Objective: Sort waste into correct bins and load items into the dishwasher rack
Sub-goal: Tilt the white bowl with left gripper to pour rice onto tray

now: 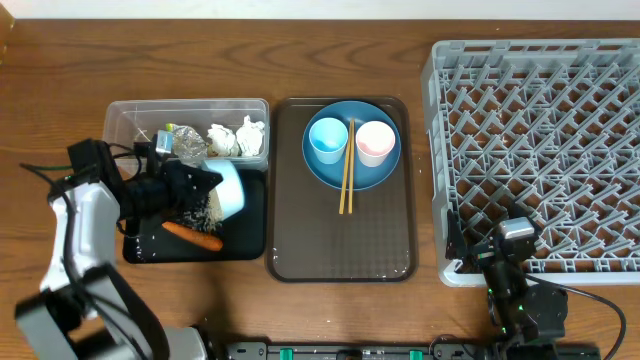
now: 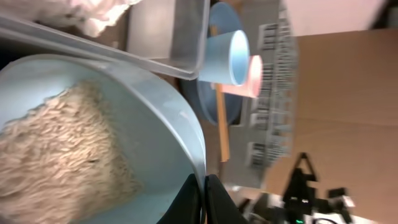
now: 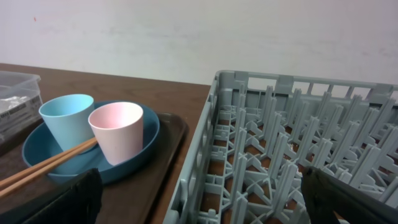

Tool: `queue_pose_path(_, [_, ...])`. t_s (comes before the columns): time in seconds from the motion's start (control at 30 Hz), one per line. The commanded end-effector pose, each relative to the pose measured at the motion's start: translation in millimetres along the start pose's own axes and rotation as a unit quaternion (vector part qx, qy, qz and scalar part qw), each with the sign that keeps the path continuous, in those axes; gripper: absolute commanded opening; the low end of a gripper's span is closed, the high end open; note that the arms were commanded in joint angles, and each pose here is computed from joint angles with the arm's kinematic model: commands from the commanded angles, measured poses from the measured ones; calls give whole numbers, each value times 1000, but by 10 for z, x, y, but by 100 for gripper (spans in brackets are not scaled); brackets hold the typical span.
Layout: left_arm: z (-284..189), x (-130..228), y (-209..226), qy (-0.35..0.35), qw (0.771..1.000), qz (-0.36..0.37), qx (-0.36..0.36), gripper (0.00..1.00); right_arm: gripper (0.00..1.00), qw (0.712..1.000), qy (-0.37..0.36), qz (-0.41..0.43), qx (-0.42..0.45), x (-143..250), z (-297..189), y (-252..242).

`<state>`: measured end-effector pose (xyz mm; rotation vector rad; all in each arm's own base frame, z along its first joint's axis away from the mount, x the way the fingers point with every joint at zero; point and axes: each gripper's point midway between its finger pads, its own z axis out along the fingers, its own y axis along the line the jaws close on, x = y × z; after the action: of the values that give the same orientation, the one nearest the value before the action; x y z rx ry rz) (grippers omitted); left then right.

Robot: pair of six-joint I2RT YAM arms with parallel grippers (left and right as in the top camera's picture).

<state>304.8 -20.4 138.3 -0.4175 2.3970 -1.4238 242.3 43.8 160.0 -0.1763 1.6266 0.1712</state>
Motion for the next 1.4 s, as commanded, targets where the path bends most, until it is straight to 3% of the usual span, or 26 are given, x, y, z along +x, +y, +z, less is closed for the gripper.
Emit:
queue_pose_path(0.0, [23,-12,-110,0,997,2,76,6,99,1000,0,-2,2,5,-2,-12])
queue_pose_path(0.3, [-45,-2,-297,-7,988,-27,151,6,99,1000,0,-2,2,6,-2,-12])
queue_pose_path(0.67, [-92,3,-314,-11,986,-47,160,6,99,1000,0,-2,2,6,-2,-12])
queue_pose_path(0.83, [-206,-71,-424,-32,977,-57,203,6,99,1000,0,-2,2,6,-2,-12])
queue_pose_path(1.37, [-791,-118,-93,-129,967,-132,175,6,99,1000,0,-2,2,5,-2,-12])
